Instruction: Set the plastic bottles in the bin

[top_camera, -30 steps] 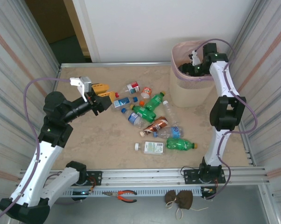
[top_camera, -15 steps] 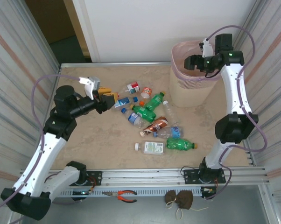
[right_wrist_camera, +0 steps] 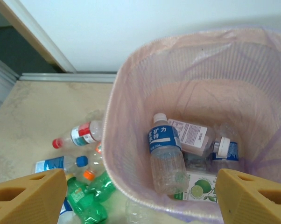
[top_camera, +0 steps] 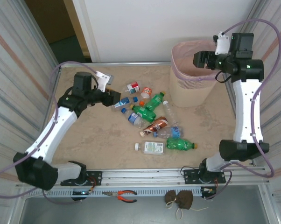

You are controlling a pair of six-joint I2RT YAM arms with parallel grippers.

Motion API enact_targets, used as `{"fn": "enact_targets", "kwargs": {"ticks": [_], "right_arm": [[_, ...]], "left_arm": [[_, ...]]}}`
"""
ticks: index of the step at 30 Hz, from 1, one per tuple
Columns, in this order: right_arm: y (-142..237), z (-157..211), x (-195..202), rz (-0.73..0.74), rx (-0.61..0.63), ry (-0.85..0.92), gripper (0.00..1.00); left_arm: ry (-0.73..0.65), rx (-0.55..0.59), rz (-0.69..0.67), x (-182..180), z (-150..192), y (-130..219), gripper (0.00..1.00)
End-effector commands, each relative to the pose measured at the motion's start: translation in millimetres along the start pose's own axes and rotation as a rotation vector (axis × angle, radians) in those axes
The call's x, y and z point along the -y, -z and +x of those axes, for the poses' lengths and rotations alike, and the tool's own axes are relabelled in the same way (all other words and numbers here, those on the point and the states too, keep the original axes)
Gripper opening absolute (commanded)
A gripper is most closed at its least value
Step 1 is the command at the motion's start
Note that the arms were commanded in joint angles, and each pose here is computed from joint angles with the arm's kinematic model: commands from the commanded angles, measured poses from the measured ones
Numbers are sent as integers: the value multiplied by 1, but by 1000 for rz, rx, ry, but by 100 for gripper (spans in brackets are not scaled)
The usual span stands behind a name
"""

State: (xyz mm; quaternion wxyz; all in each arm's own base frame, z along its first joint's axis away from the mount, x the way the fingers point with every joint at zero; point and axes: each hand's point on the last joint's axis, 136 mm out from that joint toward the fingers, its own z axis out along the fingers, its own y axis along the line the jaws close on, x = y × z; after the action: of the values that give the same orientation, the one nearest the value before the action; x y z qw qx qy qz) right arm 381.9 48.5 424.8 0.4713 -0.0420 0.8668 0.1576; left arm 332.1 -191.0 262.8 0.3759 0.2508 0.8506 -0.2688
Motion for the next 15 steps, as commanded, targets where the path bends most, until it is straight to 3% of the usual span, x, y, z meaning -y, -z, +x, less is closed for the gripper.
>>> {"fn": "enact_targets", "kwargs": {"ticks": [1,10,15], "right_arm": [[21,-1,-5,2,52,2,82],[37,19,-7,16,69,10,83],[38,26,-8,10,65,7,83]], "left_arm": [[-74,-172,-68,-19,25,-10,54],[-389,-486,-100,-64,78,-42,67],[-414,-538,-73,-95,88,-58,69]]}}
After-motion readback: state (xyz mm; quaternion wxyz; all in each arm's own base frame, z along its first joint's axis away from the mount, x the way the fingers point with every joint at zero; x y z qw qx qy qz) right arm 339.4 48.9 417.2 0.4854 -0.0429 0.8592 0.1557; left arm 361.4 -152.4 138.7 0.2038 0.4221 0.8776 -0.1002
